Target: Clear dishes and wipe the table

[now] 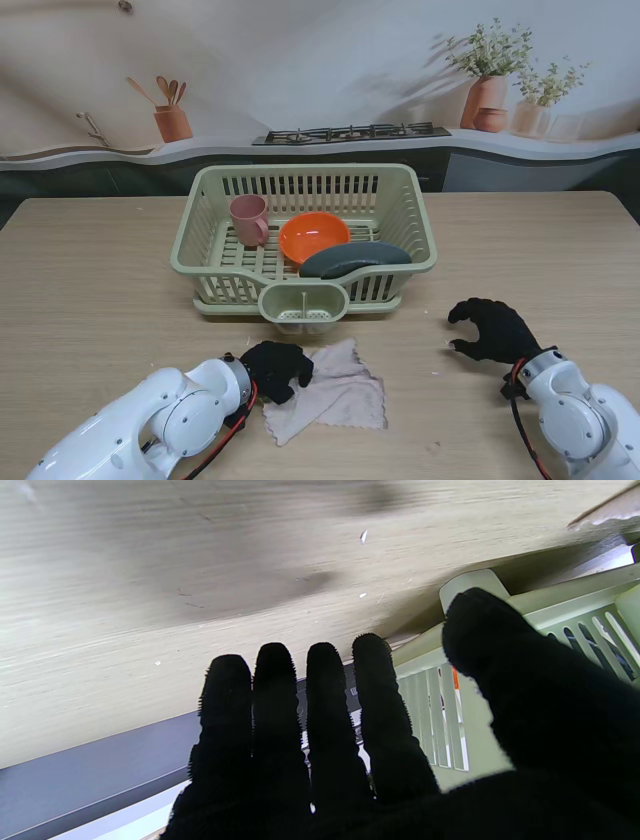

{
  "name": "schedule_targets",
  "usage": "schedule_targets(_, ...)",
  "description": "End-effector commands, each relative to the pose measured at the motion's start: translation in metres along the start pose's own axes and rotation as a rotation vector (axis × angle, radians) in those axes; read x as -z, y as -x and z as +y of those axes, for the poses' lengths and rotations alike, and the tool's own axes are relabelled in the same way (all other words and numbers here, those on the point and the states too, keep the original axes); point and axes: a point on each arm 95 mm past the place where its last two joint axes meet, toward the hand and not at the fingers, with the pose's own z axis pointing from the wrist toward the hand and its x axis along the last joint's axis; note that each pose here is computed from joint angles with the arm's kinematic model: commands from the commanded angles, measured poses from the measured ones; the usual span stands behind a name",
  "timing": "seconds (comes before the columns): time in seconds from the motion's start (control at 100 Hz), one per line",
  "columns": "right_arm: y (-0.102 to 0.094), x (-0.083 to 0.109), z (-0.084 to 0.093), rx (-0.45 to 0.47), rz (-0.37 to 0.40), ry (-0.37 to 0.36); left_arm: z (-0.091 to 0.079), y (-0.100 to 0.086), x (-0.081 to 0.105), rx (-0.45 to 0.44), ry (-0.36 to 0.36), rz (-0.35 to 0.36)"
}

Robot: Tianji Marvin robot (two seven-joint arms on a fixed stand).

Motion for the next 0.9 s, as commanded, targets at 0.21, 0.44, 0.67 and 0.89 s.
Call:
schedule_targets(0.21, 0.0, 0.0, -0.002, 0.003, 0.002, -0.008, 0.024, 0.035, 0.022, -0.102, 0.004, -0.121)
schedule_targets(0.44, 0.0, -0.001, -0.002, 0.006, 0.0, -0.012, 0.031, 0.054, 0.055, -0.15, -0.019, -0.217)
schedule_targets(0.67, 0.0, -0.001, -0.002, 0.009, -0.002, -0.015, 0.039, 0.07, 0.08, -0.176, -0.015, -0.273)
schedule_targets(0.89, 0.001, -0.002, -0.003, 0.012, -0.009, -0.019, 0.042, 0.074, 0.078, -0.145, -0.047, -0.281)
